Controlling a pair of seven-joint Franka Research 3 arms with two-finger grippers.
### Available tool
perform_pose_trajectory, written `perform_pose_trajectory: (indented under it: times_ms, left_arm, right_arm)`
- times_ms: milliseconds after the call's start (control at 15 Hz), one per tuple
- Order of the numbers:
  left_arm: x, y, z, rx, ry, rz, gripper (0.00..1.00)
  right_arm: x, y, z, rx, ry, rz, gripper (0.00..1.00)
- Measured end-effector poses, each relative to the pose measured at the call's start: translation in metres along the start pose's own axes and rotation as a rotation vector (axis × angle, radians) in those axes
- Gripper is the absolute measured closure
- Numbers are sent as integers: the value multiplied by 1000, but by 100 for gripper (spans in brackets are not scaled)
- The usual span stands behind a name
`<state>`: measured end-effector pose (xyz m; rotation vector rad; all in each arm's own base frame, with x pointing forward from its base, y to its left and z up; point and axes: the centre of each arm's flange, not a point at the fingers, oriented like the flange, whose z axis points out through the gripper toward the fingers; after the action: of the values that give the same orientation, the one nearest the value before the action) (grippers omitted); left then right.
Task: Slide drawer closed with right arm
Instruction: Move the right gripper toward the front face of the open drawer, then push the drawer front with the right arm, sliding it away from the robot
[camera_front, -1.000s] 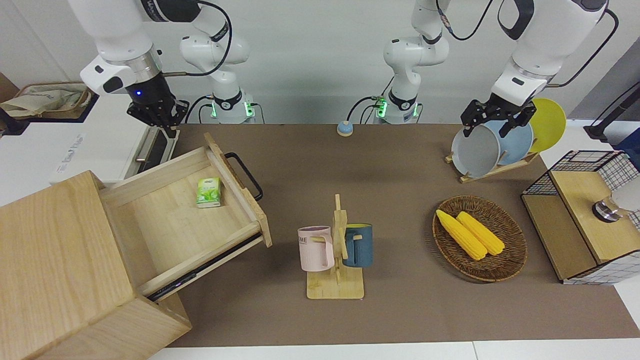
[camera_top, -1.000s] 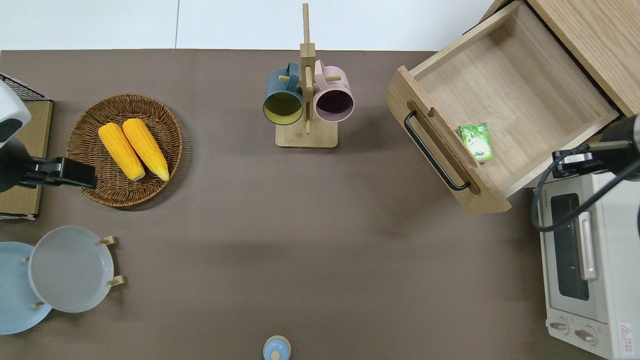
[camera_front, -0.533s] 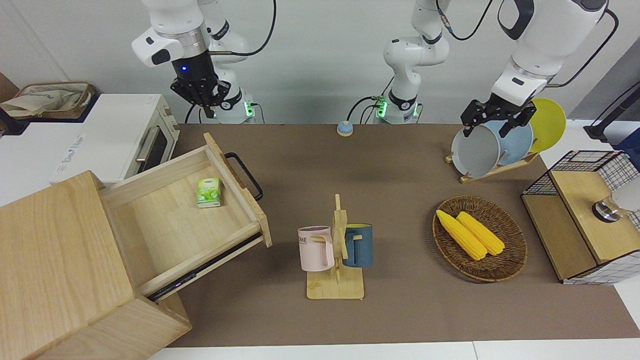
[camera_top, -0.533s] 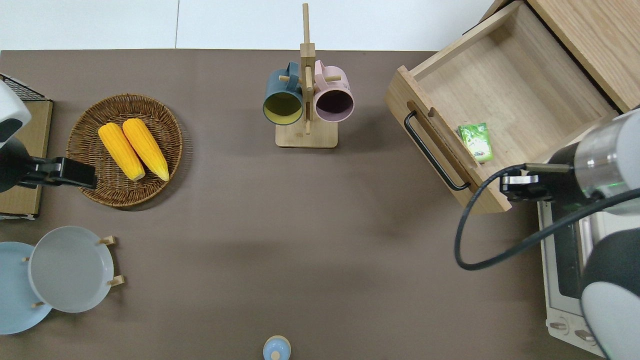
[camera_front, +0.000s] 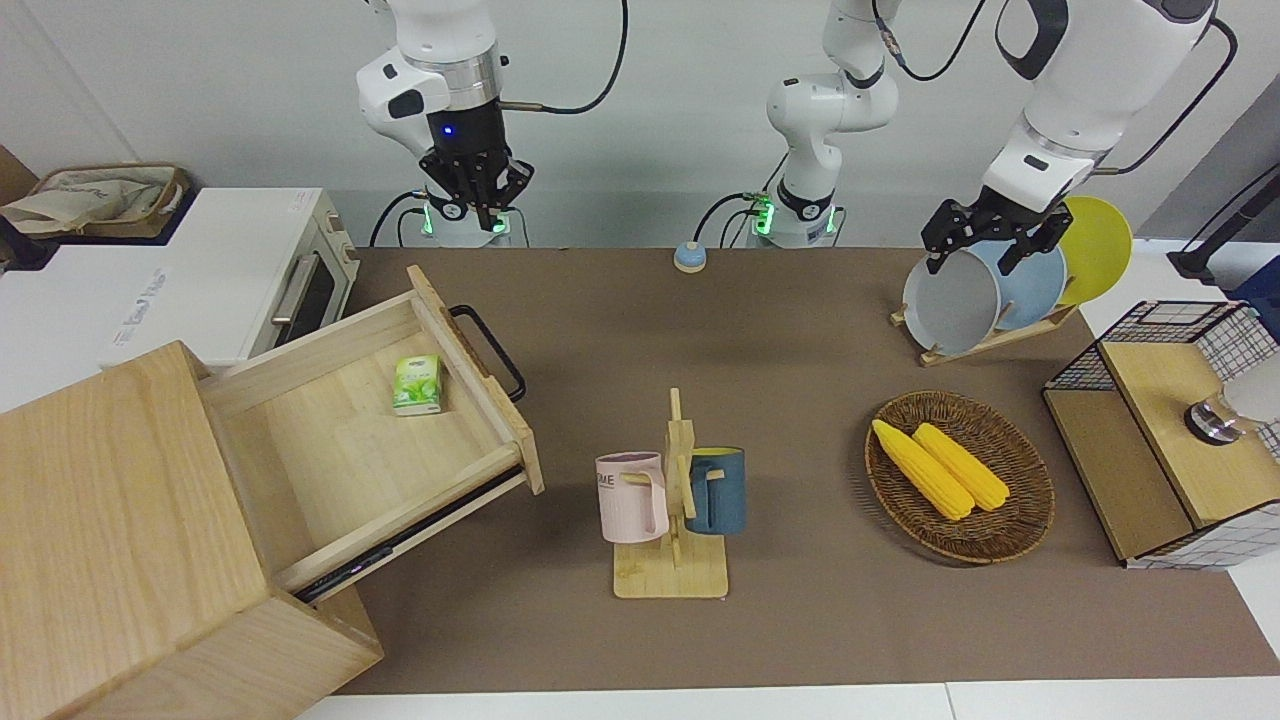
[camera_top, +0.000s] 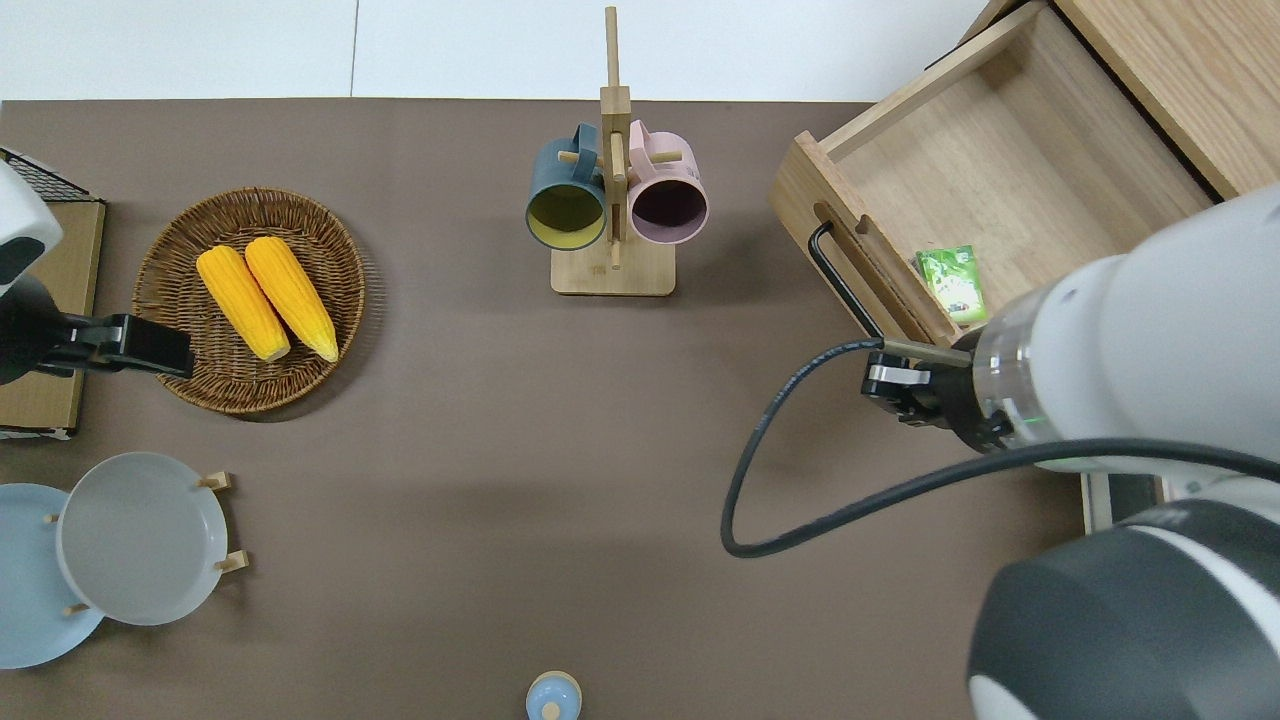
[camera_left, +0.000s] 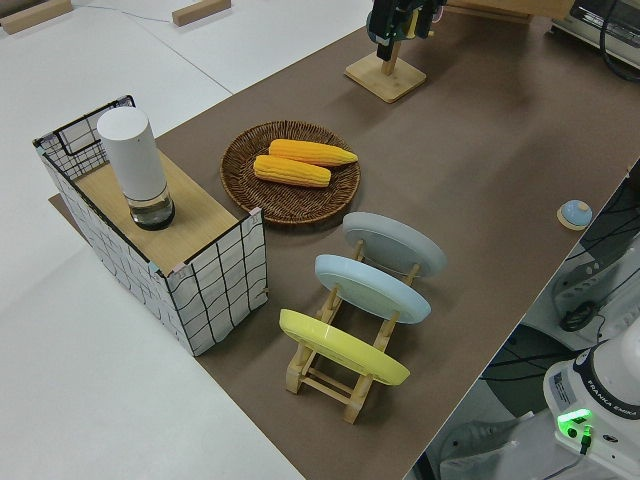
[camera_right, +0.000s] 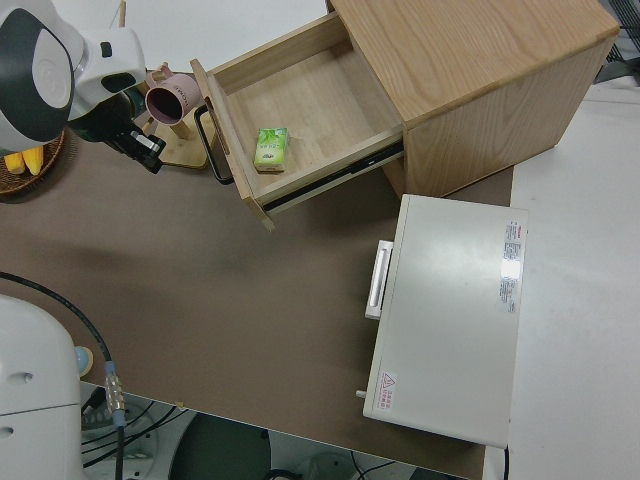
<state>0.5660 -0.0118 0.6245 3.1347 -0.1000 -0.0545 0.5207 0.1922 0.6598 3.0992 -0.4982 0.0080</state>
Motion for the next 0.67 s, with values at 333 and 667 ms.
perform_pose_trajectory:
  times_ms: [333,667]
  left_arm:
    - [0,0,0,0,0,0,0]
    - [0,0,0,0,0,0,0]
  right_arm:
    - [-6,-46,23,22,18,126,99]
    - [-2,-79,56,26,12,304,99]
